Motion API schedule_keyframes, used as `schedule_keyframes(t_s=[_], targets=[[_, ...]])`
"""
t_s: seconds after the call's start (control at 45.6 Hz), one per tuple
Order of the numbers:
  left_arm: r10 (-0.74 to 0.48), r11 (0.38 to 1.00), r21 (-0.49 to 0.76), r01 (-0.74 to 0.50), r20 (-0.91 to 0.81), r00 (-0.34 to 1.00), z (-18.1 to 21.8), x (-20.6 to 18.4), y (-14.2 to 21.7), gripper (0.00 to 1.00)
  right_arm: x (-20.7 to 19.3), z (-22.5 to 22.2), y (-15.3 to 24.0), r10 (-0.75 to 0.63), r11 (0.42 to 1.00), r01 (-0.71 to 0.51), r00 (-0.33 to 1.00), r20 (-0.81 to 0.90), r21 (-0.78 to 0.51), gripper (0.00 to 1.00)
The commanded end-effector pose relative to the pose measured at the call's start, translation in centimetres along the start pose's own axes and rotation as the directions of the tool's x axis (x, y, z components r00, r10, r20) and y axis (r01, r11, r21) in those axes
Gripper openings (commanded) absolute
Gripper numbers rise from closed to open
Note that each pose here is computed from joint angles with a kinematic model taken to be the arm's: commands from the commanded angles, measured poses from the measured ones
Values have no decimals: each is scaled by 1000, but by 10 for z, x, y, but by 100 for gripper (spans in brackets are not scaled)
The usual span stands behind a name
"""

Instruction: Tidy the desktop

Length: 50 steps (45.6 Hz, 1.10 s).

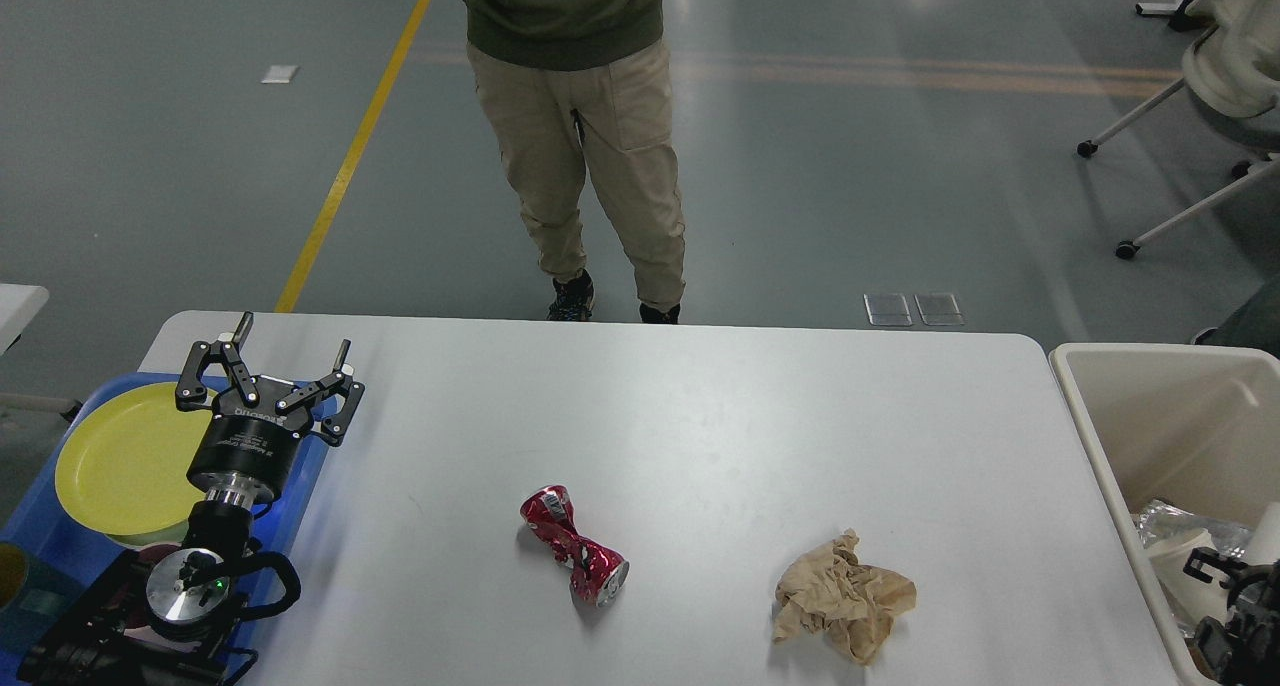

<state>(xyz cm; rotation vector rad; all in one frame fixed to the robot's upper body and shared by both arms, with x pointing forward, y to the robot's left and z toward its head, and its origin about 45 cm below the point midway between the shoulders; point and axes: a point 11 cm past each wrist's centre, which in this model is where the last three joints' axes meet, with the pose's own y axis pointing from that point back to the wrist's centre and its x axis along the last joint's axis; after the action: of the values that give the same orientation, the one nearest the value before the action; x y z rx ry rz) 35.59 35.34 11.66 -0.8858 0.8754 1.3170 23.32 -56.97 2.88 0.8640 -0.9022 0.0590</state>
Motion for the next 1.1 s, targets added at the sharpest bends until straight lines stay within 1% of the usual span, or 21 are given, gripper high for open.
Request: schedule_keyframes(t_s=[0.0, 0.395, 0.57, 0.658, 0.746, 0.833, 0.943, 1.075], targets=[[0, 1000, 0, 0, 0, 1000, 0, 0, 0, 96, 1, -1, 0, 7, 1000, -7, 1000, 0, 0, 100], [0, 1000, 0, 0, 0, 1000, 0, 0, 0, 96, 9, 0, 0, 16, 1000, -16, 1000, 10, -2, 100], [0, 1000, 0, 0, 0, 1000, 0, 0, 0, 96, 23, -6, 0, 2, 1000, -2, 1000, 26, 5, 100], [0, 1000, 0, 0, 0, 1000, 0, 0, 0, 96, 31, -10, 2, -55, 998, 55, 998, 25, 11, 100], [0, 1000, 0, 0, 0, 1000, 0, 0, 0, 96, 59, -10, 6, -112, 994, 111, 993, 47, 20, 100], [0, 1000, 0, 0, 0, 1000, 0, 0, 0, 96, 78, -30, 18, -202, 978, 197, 977, 63, 71, 100], [-2, 1000, 0, 2, 0, 1000, 0, 0, 0, 96, 117, -54, 42, -271, 954, 265, 962, 26, 138, 100], [0, 1000, 0, 0, 0, 1000, 0, 0, 0, 96, 151, -84, 84, -351, 910, 358, 934, -74, 211, 100]])
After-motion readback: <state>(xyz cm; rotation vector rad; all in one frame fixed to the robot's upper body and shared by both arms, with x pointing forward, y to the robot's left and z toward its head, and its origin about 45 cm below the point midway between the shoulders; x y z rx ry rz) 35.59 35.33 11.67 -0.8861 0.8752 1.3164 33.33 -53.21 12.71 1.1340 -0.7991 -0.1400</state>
